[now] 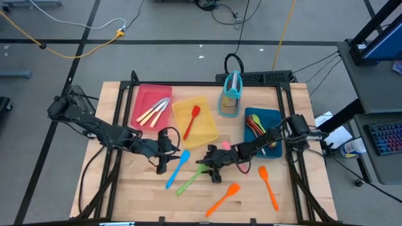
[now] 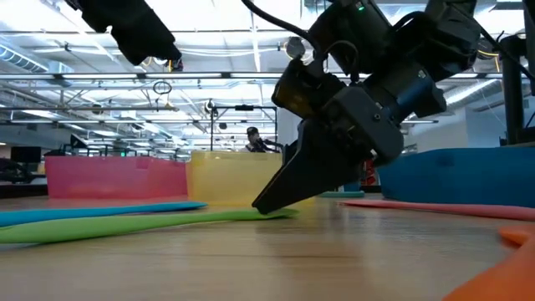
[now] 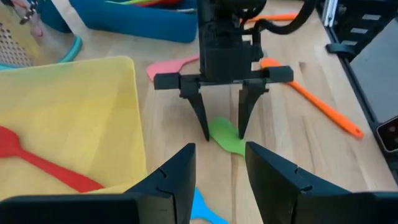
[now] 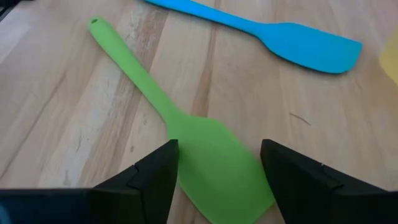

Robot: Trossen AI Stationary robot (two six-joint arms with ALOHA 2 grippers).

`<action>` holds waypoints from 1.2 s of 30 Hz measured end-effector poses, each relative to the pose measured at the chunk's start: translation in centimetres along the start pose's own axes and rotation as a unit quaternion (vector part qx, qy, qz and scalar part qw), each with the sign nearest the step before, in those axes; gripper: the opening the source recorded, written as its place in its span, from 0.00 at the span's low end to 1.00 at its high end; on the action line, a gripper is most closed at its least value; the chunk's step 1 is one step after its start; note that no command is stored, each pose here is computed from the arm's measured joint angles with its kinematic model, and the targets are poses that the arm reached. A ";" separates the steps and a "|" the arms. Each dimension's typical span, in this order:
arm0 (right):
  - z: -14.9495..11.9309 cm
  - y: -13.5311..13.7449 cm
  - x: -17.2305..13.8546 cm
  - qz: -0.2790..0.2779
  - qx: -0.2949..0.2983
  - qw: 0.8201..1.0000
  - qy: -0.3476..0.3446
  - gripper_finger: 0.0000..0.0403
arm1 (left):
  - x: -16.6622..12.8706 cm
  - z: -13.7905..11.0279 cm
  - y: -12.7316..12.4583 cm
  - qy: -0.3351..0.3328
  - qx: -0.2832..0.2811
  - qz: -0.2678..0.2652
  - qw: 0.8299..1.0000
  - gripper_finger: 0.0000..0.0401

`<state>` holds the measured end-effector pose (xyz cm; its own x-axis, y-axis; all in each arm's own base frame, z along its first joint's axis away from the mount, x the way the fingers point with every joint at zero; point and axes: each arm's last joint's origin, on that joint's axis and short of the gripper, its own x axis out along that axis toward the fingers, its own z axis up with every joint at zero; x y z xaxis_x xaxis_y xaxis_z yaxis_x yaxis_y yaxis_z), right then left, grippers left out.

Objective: Pick & Place Kitchen Items
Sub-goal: Put the green spatula into the yellow bin

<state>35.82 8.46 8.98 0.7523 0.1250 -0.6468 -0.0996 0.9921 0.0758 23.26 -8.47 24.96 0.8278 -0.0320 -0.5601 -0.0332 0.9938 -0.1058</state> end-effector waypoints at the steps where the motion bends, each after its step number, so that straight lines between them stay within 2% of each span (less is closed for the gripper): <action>1: 0.0 -0.2 0.0 -0.002 0.001 1.000 0.002 0.55 | 0.0 0.0 0.0 -0.001 0.000 0.000 1.000 0.36; 6: 0.0 -0.7 0.0 -0.007 -0.008 1.000 0.001 0.55 | 0.0 0.0 0.0 -0.002 -0.005 0.000 1.000 0.36; 14: 0.1 -0.8 0.0 -0.014 -0.087 0.996 -0.007 0.55 | 0.0 0.0 0.0 -0.002 -0.008 0.000 1.000 0.36; 26: -0.4 -2.0 0.1 0.012 0.014 0.999 0.032 0.55 | 0.0 0.0 0.0 -0.001 -0.011 -0.001 1.000 0.36; 30: -0.8 -1.9 0.0 0.012 -0.008 0.999 0.053 0.52 | 0.0 0.0 0.0 -0.001 -0.011 -0.001 1.000 0.36; 33: -1.1 -1.6 0.0 0.015 -0.036 0.997 0.061 0.47 | 0.0 0.0 0.0 -0.001 -0.011 -0.001 1.000 0.36; 36: -1.1 -1.3 0.0 0.018 -0.039 0.997 0.063 0.39 | 0.0 0.0 0.0 -0.001 -0.011 -0.001 1.000 0.36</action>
<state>35.23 7.13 8.04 0.6604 0.1535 -0.7351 -0.1791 0.9828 0.0444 23.24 -8.46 25.00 0.8289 -0.0341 -0.5583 -0.0430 0.9913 -0.1245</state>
